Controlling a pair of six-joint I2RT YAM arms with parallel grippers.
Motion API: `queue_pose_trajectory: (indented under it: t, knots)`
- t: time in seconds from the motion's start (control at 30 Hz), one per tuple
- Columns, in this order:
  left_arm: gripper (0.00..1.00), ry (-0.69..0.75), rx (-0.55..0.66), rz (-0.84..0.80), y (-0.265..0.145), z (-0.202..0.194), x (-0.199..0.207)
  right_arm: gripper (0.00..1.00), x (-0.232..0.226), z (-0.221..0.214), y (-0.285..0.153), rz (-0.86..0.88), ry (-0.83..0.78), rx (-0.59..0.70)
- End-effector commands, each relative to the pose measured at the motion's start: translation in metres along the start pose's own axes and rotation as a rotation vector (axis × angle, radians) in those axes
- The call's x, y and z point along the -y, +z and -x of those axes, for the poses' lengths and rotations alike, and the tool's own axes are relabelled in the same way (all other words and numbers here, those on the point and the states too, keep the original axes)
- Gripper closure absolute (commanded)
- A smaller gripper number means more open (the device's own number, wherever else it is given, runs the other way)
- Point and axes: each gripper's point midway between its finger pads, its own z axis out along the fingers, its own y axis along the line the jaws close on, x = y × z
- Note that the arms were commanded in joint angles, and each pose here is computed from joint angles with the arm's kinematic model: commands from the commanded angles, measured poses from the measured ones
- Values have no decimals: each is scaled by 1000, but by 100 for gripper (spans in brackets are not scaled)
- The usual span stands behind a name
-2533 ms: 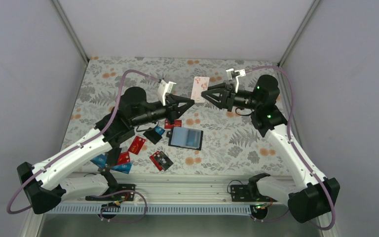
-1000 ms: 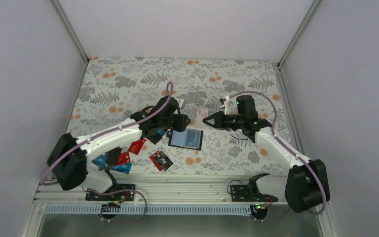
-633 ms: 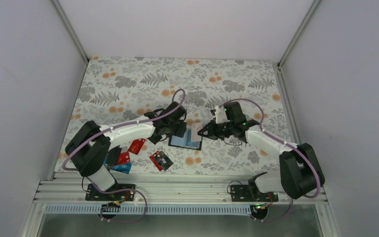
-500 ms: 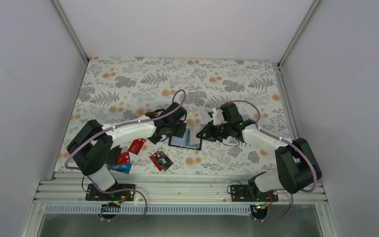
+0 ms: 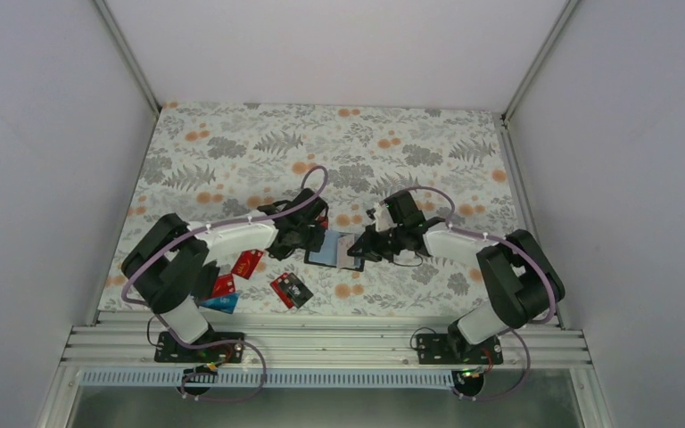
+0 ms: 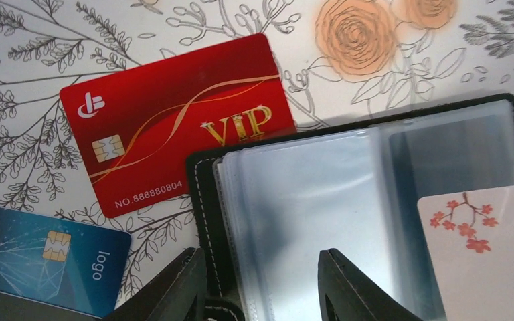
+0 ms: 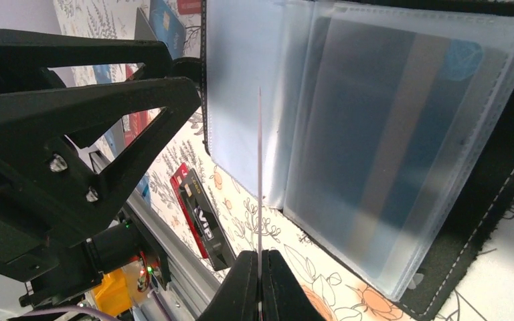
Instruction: Put the credit cards into the card holder
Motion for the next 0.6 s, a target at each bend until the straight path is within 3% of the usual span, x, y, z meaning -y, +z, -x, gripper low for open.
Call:
queue_pose_trajectory:
  t: [0.0,0.57]
  knots:
    - [58,0,-24,-2,10,-7,-5,96,0,6,7,2,-8,15]
    - [70,-10,-65,6,22,-21,-14,96,6,9,20,9,1,-15]
